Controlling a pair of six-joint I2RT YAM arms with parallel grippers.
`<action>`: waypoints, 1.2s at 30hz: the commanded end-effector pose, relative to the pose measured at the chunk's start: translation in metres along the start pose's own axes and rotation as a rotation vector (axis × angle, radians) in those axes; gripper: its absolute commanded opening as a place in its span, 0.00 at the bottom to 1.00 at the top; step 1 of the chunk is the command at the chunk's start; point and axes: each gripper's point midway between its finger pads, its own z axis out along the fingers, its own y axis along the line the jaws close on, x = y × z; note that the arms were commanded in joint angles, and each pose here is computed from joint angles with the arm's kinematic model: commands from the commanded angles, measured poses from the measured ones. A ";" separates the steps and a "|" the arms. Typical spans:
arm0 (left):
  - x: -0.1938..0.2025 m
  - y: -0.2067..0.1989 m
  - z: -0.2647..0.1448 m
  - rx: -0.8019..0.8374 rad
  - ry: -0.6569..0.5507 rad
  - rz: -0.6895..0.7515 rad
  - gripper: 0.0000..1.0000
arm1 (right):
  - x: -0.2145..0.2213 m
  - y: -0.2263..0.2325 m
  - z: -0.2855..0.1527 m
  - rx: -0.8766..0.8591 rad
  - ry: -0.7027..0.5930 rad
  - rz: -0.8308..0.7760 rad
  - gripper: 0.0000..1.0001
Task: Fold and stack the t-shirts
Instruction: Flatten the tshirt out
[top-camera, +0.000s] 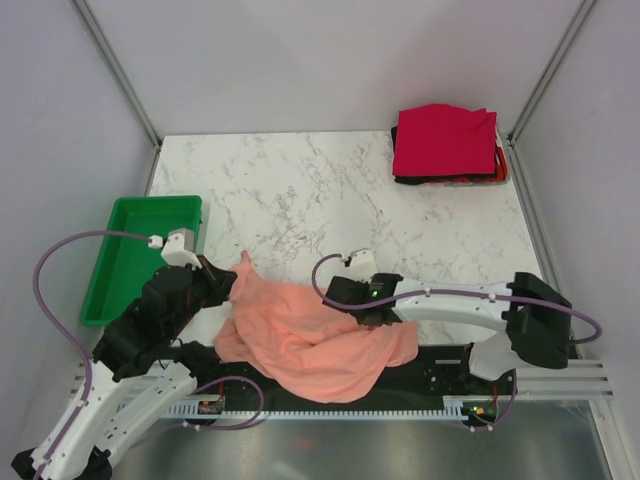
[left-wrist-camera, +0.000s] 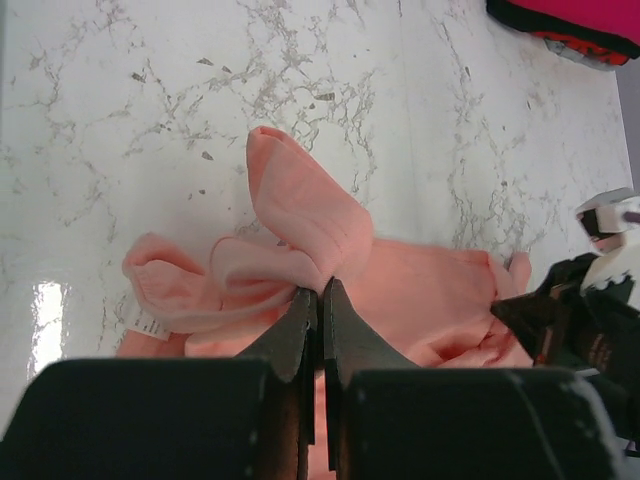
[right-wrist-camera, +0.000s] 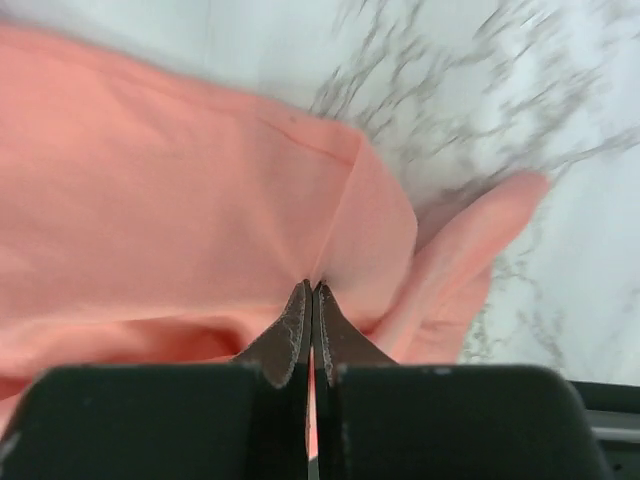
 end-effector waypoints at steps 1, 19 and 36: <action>-0.061 -0.026 -0.028 0.058 -0.152 0.022 0.02 | -0.074 -0.042 -0.060 0.030 -0.187 0.087 0.00; -0.258 -0.166 -0.202 0.519 -0.533 0.190 0.02 | -0.214 -0.188 -0.357 -0.276 -0.841 0.267 0.00; -0.292 -0.218 -0.349 0.970 -0.918 0.458 0.02 | -0.209 -0.293 -0.515 -0.444 -1.423 0.325 0.00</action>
